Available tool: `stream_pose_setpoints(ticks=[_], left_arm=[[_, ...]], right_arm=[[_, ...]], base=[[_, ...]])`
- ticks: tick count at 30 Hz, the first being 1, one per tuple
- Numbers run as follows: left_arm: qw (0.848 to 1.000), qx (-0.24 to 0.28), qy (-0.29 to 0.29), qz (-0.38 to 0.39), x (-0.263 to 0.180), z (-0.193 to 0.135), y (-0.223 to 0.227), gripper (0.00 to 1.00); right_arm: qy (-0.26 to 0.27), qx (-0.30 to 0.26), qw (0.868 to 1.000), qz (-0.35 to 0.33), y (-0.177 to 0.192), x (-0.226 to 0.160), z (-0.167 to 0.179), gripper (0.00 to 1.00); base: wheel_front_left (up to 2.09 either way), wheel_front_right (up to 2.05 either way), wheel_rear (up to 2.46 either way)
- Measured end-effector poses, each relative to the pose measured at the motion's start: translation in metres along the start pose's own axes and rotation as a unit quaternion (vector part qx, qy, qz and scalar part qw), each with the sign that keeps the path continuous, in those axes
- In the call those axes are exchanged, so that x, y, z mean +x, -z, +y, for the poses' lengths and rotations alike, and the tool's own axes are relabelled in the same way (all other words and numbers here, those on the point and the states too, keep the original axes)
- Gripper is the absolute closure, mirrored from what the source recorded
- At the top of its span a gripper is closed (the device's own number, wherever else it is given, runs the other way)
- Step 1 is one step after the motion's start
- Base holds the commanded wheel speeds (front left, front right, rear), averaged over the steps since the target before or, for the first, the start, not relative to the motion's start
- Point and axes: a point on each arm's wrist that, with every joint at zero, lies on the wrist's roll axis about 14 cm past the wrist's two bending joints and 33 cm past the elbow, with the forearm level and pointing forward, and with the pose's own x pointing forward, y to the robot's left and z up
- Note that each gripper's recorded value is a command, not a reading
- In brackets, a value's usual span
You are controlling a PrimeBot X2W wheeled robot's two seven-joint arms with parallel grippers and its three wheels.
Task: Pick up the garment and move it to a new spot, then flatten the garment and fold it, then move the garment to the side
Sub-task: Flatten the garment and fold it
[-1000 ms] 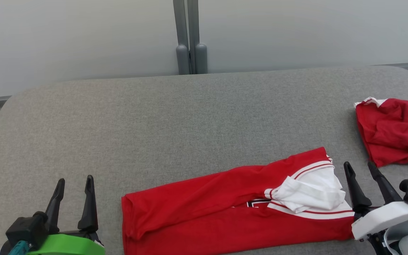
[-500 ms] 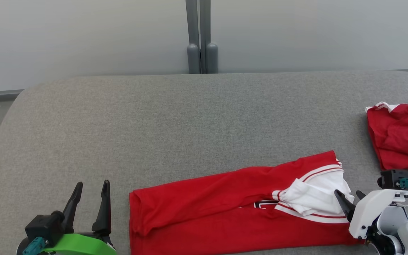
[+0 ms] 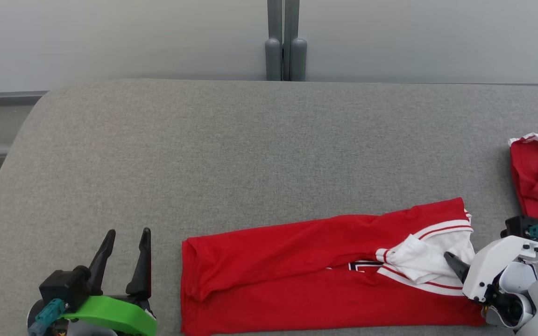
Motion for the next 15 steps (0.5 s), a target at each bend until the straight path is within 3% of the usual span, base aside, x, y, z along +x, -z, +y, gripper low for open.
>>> stream_pose_setpoints(ticks=[1,2,10,15], left_arm=[[1.0,0.0,-0.002,0.001,0.0,0.001,0.0,0.0],[1.0,0.0,-0.004,0.001,-0.001,0.002,0.001,0.0],[1.0,-0.007,-0.001,-0.001,-0.001,-0.003,0.001,0.0],[1.0,-0.01,0.008,-0.001,0.001,-0.009,0.001,0.0]], right_arm=[[-0.003,0.002,1.0,0.002,0.0,0.001,0.002,0.67],[-0.007,0.003,1.0,0.003,0.0,0.002,0.004,1.0],[-0.036,-0.004,0.999,-0.025,-0.02,-0.003,0.021,1.0],[-0.002,-0.019,0.997,-0.08,-0.055,-0.022,-0.012,1.0]], base=[[0.0,0.0,0.0],[0.0,0.0,0.0],[0.0,0.0,0.0],[0.0,0.0,0.0]])
